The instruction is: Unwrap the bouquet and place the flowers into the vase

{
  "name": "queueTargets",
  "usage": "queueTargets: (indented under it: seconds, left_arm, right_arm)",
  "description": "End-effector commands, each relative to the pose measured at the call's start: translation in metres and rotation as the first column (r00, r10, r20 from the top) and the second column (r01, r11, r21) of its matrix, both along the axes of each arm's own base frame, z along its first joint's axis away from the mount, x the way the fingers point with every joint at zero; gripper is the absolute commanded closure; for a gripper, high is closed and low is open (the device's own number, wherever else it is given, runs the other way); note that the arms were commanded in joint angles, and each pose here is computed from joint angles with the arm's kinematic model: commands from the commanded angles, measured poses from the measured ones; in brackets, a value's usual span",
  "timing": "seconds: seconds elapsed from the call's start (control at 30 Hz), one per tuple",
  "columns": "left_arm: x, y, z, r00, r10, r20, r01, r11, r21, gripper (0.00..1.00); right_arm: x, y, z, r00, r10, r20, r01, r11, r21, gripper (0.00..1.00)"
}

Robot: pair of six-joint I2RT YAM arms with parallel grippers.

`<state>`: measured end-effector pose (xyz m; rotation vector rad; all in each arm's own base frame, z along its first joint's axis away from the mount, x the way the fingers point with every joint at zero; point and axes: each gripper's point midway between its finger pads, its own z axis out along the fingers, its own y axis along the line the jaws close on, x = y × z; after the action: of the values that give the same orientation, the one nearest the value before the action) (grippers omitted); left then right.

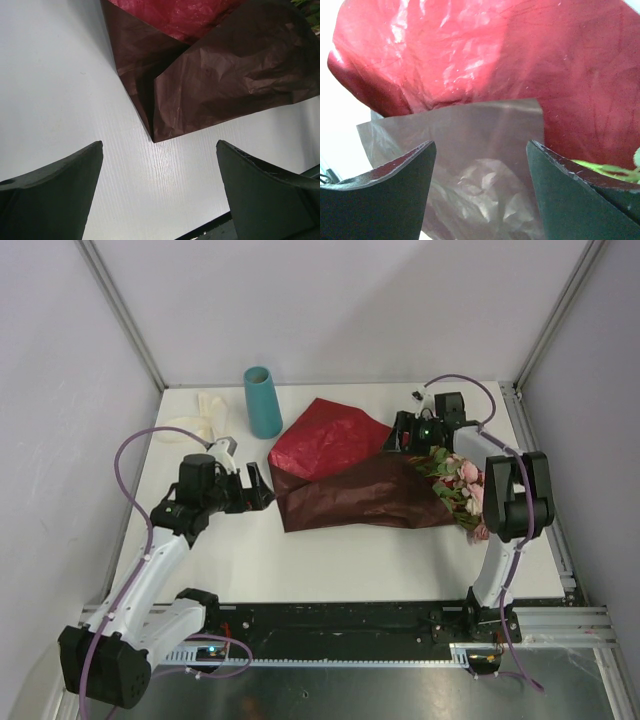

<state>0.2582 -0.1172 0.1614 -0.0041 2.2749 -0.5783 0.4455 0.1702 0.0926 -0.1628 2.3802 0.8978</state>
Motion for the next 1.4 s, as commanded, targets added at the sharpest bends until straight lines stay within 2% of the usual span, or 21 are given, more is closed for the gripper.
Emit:
queueTargets:
  seconds: [0.0, 0.17, 0.33, 0.53, 0.77, 0.87, 1.0, 1.1, 1.37]
  left_arm:
    - [0.001, -0.005, 0.004, 1.000, -0.021, 0.009, 0.021, 1.000, -0.016, 0.00]
    - [0.002, -0.005, 0.003, 1.000, -0.017, 0.006, 0.017, 1.000, -0.013, 0.00]
    - [0.002, -0.006, 0.000, 1.000, -0.024, -0.006, 0.023, 1.000, -0.017, 0.00]
    - [0.001, -0.008, -0.001, 0.999, -0.031, -0.013, 0.030, 0.999, -0.021, 0.00]
    - [0.001, -0.008, -0.001, 0.999, -0.033, -0.015, 0.032, 0.999, -0.024, 0.00]
    - [0.001, -0.008, -0.001, 0.999, -0.031, -0.014, 0.031, 0.999, -0.023, 0.00]
    - [0.001, -0.008, -0.001, 0.999, -0.033, -0.015, 0.033, 0.999, -0.024, 0.00]
    - [0.001, -0.009, -0.001, 0.999, -0.034, -0.018, 0.033, 0.999, -0.026, 0.00]
    - [0.001, -0.008, -0.002, 0.999, -0.032, -0.017, 0.031, 0.999, -0.023, 0.00]
  right_arm:
    - [0.022, 0.000, 0.007, 0.999, 0.026, 0.046, -0.027, 0.999, 0.020, 0.20]
    - [0.028, 0.004, -0.006, 0.999, 0.051, 0.015, -0.052, 0.998, 0.038, 0.18]
    - [0.023, 0.012, -0.020, 0.994, 0.105, -0.038, -0.102, 0.992, 0.077, 0.21]
    - [0.021, 0.015, -0.019, 0.992, 0.124, -0.034, -0.121, 0.989, 0.087, 0.24]
    - [0.035, -0.005, -0.024, 0.998, 0.001, -0.055, -0.002, 1.000, -0.024, 0.13]
    - [0.036, -0.016, -0.029, 0.995, -0.056, -0.087, 0.048, 0.995, -0.085, 0.12]
    - [0.030, -0.018, -0.037, 0.991, -0.057, -0.124, 0.045, 0.994, -0.098, 0.12]
    - [0.025, -0.012, -0.040, 0.989, -0.024, -0.149, 0.015, 0.998, -0.066, 0.14]
    - [0.017, 0.017, -0.016, 0.986, 0.124, -0.112, -0.111, 0.987, 0.118, 0.36]
